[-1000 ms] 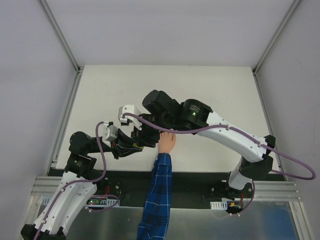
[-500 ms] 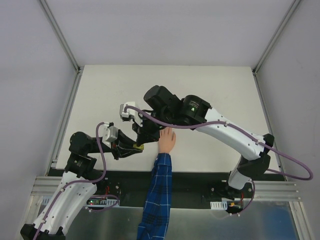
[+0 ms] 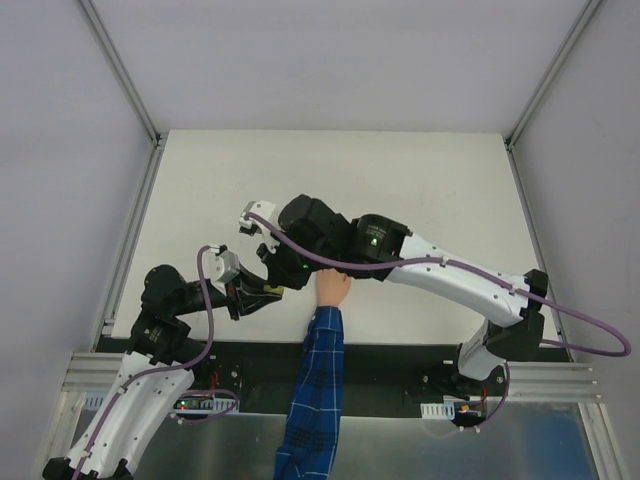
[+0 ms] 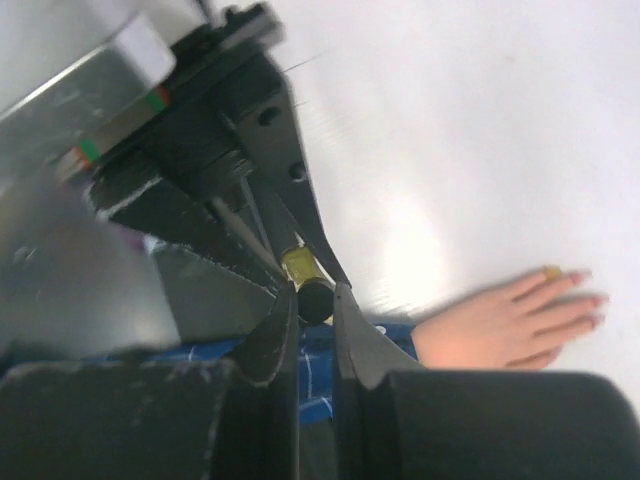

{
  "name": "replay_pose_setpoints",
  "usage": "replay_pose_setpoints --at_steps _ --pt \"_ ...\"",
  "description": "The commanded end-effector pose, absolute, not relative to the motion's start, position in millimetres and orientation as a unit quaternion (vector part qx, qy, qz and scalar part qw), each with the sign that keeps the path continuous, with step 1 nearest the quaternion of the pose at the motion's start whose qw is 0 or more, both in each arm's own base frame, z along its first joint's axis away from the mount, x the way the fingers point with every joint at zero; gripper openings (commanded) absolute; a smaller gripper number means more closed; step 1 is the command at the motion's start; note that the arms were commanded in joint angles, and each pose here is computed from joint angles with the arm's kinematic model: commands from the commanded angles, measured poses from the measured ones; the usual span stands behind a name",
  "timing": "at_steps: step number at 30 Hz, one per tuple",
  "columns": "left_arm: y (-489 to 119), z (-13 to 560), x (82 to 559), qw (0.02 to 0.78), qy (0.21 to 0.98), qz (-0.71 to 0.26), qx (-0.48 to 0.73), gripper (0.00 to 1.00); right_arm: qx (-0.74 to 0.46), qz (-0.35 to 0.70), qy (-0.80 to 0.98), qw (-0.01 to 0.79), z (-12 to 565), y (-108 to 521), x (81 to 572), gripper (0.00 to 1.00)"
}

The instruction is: Paint the nails

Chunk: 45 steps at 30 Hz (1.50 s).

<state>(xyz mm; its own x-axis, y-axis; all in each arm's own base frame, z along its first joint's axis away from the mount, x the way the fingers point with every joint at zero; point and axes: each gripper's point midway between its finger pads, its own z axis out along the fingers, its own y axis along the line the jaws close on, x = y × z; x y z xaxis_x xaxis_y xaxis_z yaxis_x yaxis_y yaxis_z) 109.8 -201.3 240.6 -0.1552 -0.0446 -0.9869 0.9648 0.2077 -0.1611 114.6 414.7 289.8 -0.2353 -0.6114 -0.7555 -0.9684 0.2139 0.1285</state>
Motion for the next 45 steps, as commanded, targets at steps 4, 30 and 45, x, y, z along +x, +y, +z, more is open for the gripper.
replay_pose_setpoints --at_steps 4,30,45 --pt "-184 286 135 0.65 0.532 -0.388 0.379 0.0 -0.232 0.131 0.872 0.411 245 394 154 0.01" --pt "-203 282 100 0.567 0.503 -0.48 0.441 0.0 -0.555 0.349 0.678 0.333 325 382 71 0.78" --pt "-208 283 83 0.521 0.481 -0.531 0.465 0.0 -0.658 0.358 0.577 0.326 330 399 84 0.56"
